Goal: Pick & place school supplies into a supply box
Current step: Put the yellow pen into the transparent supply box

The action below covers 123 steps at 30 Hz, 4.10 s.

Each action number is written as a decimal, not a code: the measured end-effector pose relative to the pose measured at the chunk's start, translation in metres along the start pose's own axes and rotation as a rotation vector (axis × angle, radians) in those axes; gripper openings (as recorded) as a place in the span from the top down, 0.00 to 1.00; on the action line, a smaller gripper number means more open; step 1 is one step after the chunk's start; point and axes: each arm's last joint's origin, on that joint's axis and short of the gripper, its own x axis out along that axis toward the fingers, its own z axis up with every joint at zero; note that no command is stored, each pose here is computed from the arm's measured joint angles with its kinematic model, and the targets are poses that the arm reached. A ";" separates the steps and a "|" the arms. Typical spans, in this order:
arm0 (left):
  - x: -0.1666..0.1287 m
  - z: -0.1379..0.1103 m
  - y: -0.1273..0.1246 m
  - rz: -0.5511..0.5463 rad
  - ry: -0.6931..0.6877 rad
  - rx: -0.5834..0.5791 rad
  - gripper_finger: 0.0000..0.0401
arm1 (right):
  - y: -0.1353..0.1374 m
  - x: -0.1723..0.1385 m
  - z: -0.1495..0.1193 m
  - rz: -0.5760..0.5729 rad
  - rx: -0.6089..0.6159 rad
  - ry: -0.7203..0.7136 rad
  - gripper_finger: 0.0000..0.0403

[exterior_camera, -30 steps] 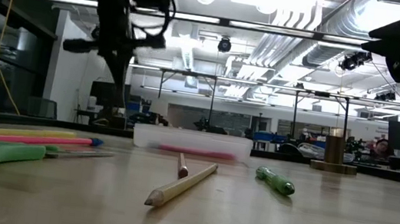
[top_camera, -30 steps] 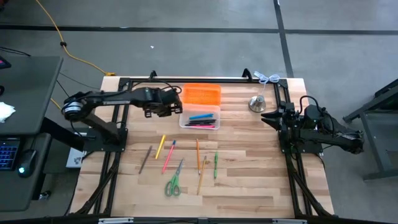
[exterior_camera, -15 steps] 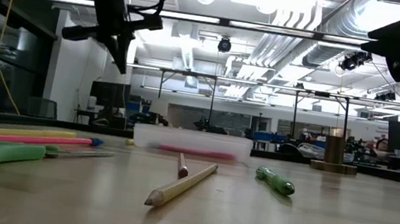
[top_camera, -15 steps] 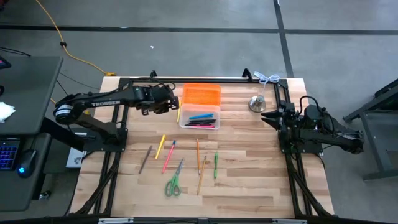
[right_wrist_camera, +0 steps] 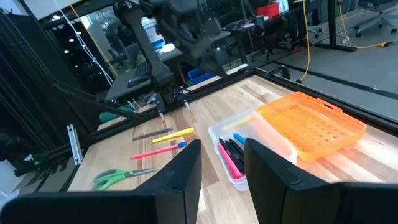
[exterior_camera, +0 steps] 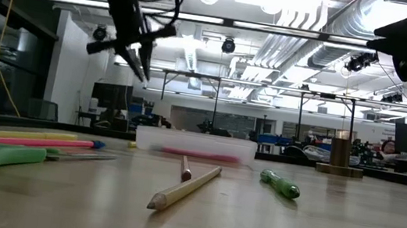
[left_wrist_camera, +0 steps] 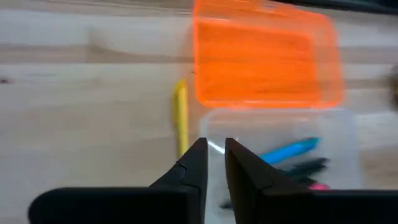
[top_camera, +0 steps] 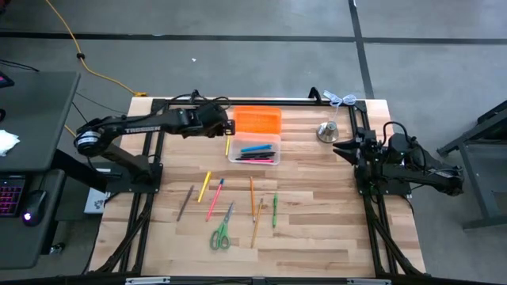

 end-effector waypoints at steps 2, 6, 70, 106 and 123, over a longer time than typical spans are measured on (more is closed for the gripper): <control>0.013 0.002 0.002 0.028 0.038 0.002 0.76 | 0.000 0.000 0.000 -0.004 0.016 -0.003 0.76; 0.030 0.014 0.011 0.040 0.124 0.010 0.70 | 0.000 0.000 0.000 -0.012 0.049 -0.007 0.76; 0.135 0.010 0.024 0.067 0.330 0.174 0.51 | -0.002 0.000 0.007 -0.104 0.160 -0.115 0.76; 0.132 0.005 0.036 0.243 0.327 0.316 0.84 | -0.003 -0.001 0.007 -0.140 0.184 -0.134 0.75; 0.117 0.005 0.041 0.276 0.370 0.317 0.83 | -0.003 -0.001 0.007 -0.145 0.181 -0.136 0.75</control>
